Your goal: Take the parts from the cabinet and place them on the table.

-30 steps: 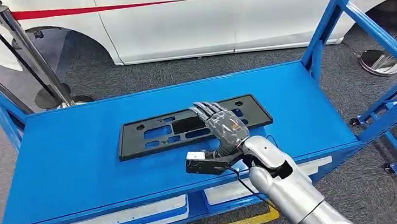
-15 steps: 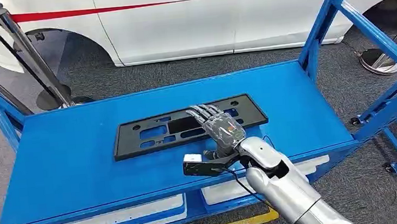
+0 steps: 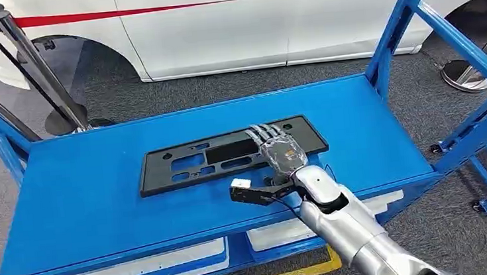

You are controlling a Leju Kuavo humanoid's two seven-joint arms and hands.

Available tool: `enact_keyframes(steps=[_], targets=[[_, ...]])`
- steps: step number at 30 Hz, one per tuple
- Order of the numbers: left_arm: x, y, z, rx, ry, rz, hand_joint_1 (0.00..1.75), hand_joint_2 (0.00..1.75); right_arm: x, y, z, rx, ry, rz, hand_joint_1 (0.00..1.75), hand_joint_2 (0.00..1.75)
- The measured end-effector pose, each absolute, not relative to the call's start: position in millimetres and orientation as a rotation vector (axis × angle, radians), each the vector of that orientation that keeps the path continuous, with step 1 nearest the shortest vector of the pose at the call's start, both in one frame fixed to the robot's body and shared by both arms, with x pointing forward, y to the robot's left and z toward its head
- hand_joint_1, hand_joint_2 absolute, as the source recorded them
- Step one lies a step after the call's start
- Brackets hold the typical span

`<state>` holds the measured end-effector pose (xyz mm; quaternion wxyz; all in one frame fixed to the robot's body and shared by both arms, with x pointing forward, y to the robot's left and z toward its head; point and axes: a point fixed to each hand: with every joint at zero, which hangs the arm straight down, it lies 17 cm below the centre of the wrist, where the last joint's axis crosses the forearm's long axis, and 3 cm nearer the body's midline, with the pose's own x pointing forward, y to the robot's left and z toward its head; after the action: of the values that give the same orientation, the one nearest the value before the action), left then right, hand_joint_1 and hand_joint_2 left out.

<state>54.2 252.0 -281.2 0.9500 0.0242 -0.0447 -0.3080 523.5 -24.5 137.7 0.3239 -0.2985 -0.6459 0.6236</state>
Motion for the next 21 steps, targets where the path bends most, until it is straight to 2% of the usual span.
enact_keyframes(steps=[14, 15, 16, 17, 18, 21], targets=[[56, 252, -281, 0.049, -0.092, -0.637, 0.00, 0.00, 560, -73, 124, -0.912, -1.537, 1.605, 0.00, 1.75], [56, 252, -281, 0.049, -0.093, -0.637, 0.00, 0.00, 562, -76, 123, -0.920, -1.527, 1.602, 0.12, 1.75], [56, 252, -281, 0.049, -0.093, -0.637, 0.00, 0.00, 564, -81, 122, -0.928, -1.517, 1.597, 0.12, 1.75], [56, 252, -281, 0.049, -0.093, -0.637, 0.00, 0.00, 565, -84, 121, -0.931, -1.506, 1.593, 1.48, 1.75], [56, 252, -281, 0.049, -0.093, -0.637, 0.00, 0.00, 567, -87, 120, -0.932, -1.498, 1.590, 1.73, 1.75], [56, 252, -281, 0.049, -0.093, -0.637, 0.00, 0.00, 568, -94, 115, -0.928, -1.476, 1.577, 1.73, 1.75]])
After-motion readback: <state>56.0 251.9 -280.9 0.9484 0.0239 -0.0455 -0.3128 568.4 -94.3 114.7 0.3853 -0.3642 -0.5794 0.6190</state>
